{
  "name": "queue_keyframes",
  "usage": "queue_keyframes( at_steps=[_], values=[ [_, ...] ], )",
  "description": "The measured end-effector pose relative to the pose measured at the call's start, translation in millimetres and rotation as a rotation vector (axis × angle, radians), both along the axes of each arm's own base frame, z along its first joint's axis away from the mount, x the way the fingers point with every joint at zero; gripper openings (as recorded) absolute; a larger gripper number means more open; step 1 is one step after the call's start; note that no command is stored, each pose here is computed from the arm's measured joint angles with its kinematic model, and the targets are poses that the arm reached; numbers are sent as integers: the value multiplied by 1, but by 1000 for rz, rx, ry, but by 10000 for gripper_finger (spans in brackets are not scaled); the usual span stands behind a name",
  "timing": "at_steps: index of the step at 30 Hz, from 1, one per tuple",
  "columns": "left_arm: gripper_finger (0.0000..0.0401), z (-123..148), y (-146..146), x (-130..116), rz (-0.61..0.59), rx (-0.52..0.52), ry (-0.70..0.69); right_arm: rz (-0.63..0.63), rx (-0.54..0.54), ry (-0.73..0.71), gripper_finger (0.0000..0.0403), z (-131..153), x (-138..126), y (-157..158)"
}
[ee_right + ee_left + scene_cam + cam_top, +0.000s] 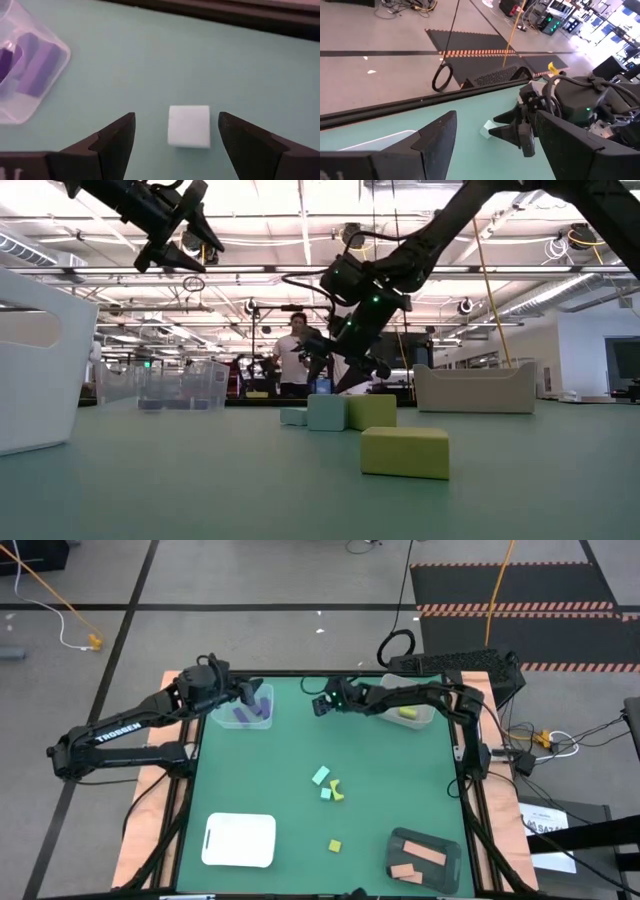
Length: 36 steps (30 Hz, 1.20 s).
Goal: Sort & place blocks by color
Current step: Put the top light blue block into the white bin
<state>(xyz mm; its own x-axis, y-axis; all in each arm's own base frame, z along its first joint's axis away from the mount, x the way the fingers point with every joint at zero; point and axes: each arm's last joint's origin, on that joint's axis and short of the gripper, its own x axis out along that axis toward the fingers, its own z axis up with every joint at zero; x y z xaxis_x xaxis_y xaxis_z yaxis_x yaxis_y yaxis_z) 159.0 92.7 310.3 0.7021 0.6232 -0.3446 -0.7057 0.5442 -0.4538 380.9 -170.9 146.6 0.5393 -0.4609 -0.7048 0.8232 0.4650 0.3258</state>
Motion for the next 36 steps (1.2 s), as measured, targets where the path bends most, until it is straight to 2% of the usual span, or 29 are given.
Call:
queue_keyframes(
  at_steps=[4, 14, 19, 23, 27, 30, 33, 36],
  values=[
    [271, 1, 0, 0, 8, -13, -19, 16, 13, 60, 277, -4, -5, -1],
    [271, 1, 0, 0, 22, -7, -17, 72, -29, 95, 277, -3, -7, -6],
    [271, 1, 1, 0, 25, -9, -19, 133, -11, 97, 277, -24, 0, -6],
    [271, 1, 1, 0, 26, -9, -20, 101, 6, 103, 272, -37, 6, -4],
    [271, 0, 1, 0, 25, -8, -14, 77, -52, 158, 235, -41, 8, 4],
    [271, 0, 1, 0, 25, -8, -14, 65, -80, 180, 182, -41, 9, 9],
    [271, 0, 1, 0, 24, -8, -13, 32, -37, 182, 118, -40, 7, 11],
    [271, 0, 1, 0, 24, -7, -13, 42, 0, 173, 114, -35, 5, 12]
  ],
)
